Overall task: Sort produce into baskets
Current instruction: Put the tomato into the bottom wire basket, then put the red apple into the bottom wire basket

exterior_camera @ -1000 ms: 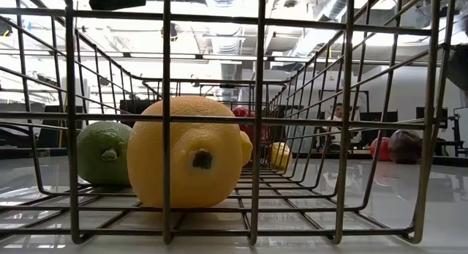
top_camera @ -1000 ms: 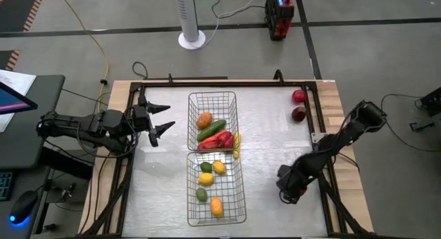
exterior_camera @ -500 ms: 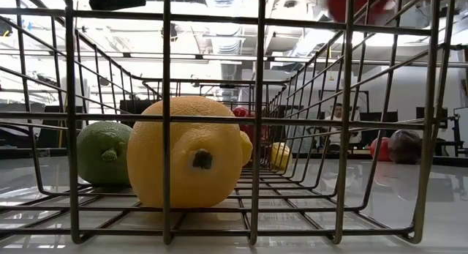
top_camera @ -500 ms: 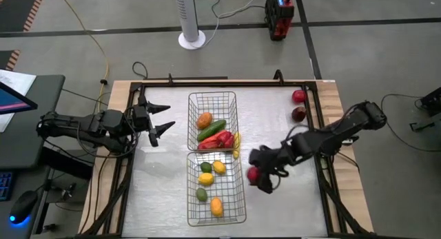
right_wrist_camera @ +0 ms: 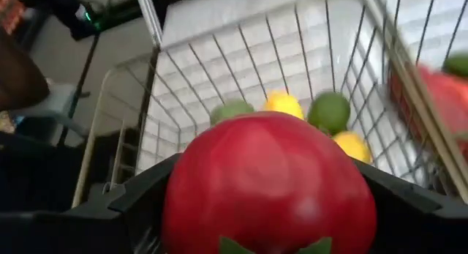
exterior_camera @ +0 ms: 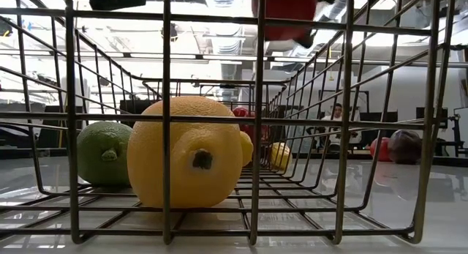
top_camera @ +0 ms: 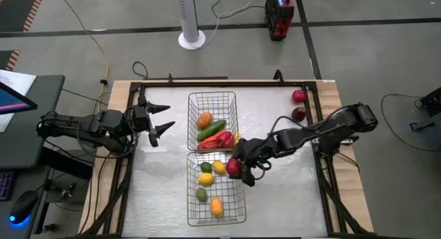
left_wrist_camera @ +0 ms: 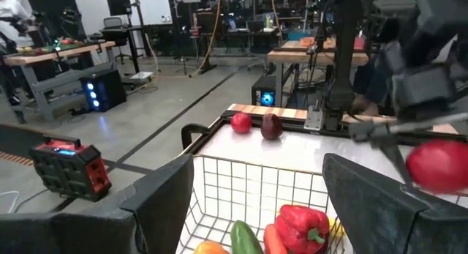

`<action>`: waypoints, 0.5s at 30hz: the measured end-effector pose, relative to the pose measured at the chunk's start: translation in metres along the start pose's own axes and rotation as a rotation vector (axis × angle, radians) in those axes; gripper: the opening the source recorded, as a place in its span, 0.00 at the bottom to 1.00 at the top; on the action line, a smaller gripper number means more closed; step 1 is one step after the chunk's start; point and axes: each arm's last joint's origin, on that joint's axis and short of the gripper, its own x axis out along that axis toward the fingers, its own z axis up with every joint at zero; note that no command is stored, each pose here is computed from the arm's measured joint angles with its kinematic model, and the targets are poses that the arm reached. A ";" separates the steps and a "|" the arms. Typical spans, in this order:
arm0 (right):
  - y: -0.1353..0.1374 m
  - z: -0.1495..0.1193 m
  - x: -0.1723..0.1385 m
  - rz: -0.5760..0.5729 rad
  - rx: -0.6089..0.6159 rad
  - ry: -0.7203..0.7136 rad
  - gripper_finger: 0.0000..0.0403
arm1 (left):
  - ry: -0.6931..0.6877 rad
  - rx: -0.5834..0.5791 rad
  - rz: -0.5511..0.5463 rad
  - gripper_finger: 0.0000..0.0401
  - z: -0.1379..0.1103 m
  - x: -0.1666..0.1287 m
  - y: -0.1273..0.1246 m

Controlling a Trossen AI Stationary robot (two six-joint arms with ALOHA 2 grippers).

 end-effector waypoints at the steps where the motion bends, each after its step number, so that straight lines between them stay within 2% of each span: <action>1: -0.001 0.002 0.004 0.021 0.002 0.003 0.93 | 0.000 0.000 0.000 0.73 0.000 0.000 0.000; 6: -0.006 0.006 0.017 0.020 0.018 0.115 0.98 | -0.001 0.000 0.000 0.73 0.000 0.000 0.000; 9: -0.009 0.011 0.012 -0.059 0.019 0.231 0.98 | 0.002 0.001 0.000 0.73 0.000 0.000 0.000; 11: -0.012 0.011 0.003 -0.151 0.008 0.308 0.97 | 0.002 0.001 0.000 0.73 0.000 0.000 0.000; 15: -0.013 0.010 -0.016 -0.299 -0.032 0.337 0.97 | 0.004 0.002 0.000 0.73 0.000 0.001 0.000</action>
